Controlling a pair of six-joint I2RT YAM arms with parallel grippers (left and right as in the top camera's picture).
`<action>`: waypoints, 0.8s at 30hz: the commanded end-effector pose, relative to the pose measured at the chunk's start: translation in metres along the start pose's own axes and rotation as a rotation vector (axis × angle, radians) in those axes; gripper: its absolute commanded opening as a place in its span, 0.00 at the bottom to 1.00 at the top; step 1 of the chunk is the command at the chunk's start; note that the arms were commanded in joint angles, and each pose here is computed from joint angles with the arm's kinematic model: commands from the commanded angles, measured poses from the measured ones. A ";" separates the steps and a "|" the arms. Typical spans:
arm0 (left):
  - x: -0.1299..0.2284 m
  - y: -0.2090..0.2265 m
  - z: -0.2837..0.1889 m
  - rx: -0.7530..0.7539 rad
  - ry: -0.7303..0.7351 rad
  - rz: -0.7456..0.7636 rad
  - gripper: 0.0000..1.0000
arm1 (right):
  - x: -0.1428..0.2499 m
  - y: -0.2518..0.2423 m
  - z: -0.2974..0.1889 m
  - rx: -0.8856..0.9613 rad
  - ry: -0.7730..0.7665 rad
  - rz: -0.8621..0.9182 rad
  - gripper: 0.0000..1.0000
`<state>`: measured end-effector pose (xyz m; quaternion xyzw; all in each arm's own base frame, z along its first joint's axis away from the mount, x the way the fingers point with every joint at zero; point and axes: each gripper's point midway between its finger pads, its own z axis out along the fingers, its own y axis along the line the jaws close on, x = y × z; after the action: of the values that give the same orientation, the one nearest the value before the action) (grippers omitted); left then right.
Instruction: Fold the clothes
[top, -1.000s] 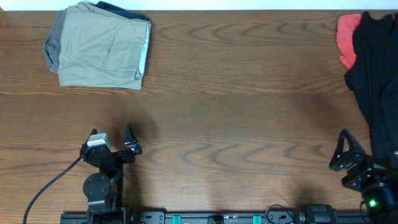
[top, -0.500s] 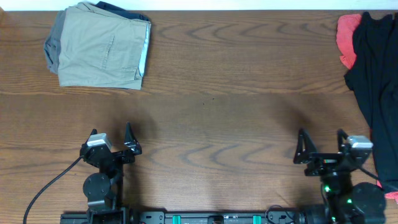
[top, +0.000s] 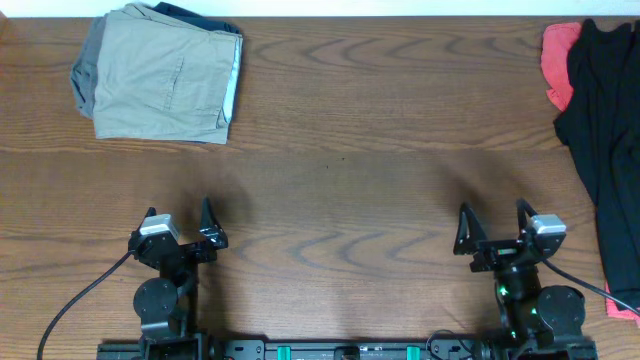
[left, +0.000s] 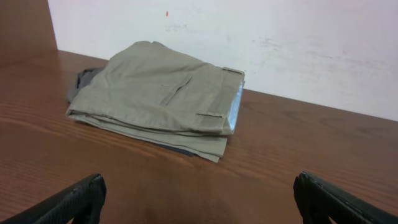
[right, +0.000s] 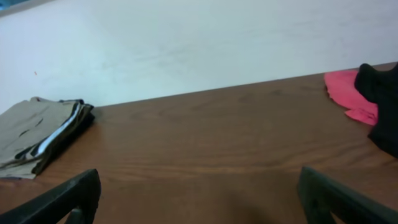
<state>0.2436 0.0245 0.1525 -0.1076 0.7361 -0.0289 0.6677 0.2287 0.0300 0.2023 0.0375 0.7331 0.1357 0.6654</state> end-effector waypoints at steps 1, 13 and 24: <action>0.015 0.007 0.001 -0.029 0.043 0.017 0.98 | 0.009 0.001 0.004 -0.021 -0.003 -0.044 0.99; 0.015 0.007 0.001 -0.029 0.043 0.017 0.98 | 0.022 0.001 0.017 -0.065 -0.089 -0.094 0.99; 0.015 0.007 0.001 -0.029 0.043 0.017 0.98 | 0.041 -0.007 0.019 -0.032 -0.008 -0.092 0.99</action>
<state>0.2436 0.0245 0.1525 -0.1077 0.7360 -0.0290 0.6677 0.2435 0.0373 0.1591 -0.0027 0.7302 0.1244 0.6718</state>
